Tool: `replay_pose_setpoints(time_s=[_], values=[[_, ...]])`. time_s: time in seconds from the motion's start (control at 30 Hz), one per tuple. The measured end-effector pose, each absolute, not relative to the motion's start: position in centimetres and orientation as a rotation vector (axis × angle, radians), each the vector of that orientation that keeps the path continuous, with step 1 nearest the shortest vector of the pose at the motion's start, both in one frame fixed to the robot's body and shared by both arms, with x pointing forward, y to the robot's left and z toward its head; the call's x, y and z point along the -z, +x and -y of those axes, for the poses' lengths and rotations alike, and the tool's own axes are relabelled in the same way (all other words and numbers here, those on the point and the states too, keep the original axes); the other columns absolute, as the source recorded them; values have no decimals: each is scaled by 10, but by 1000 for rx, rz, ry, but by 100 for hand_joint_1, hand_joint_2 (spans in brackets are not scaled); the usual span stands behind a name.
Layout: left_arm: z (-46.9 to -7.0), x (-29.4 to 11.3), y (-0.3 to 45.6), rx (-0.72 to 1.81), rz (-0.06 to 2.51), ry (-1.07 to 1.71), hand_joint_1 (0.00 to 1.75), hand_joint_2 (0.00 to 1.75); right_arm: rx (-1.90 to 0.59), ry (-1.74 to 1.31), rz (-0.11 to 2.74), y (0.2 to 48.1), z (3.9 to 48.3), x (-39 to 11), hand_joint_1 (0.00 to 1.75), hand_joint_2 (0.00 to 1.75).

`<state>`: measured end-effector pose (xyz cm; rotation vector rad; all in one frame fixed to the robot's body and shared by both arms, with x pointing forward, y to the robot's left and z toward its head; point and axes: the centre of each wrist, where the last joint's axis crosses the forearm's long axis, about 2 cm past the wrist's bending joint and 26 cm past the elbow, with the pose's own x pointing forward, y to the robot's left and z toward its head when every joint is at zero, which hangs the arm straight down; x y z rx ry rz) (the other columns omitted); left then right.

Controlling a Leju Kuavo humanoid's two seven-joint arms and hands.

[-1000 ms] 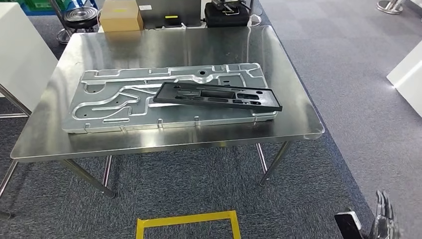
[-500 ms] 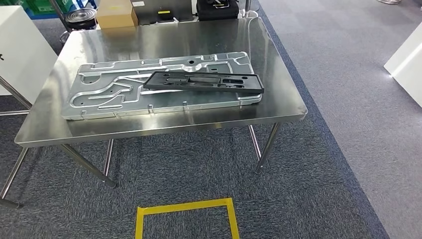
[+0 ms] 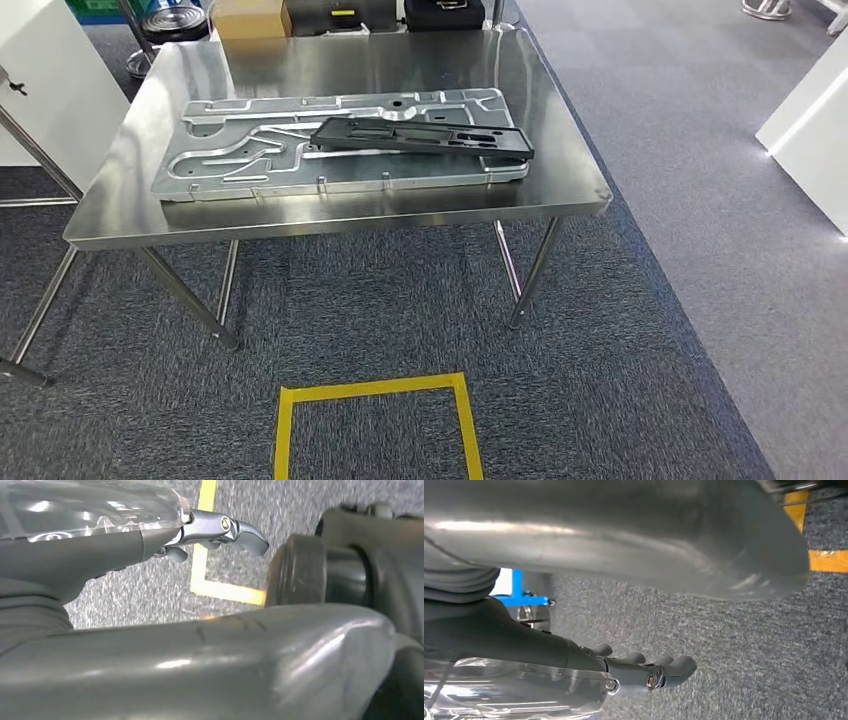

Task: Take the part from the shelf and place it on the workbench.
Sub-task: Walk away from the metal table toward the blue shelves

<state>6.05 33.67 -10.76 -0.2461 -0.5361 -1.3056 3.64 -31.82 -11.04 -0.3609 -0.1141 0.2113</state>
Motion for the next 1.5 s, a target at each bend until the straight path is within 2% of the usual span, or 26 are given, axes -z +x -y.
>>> replay_pose_setpoints(time_s=[0.23,1.47,1.5], values=[[-332,107,64,1314,548,-250,0,0,-226,-353,165,47,318,109,0,0],[-329,107,66,1327,530,-216,0,0,-200,-324,99,44,321,110,0,0],[-329,107,65,1309,532,-214,0,0,-198,-323,98,43,321,110,0,44]])
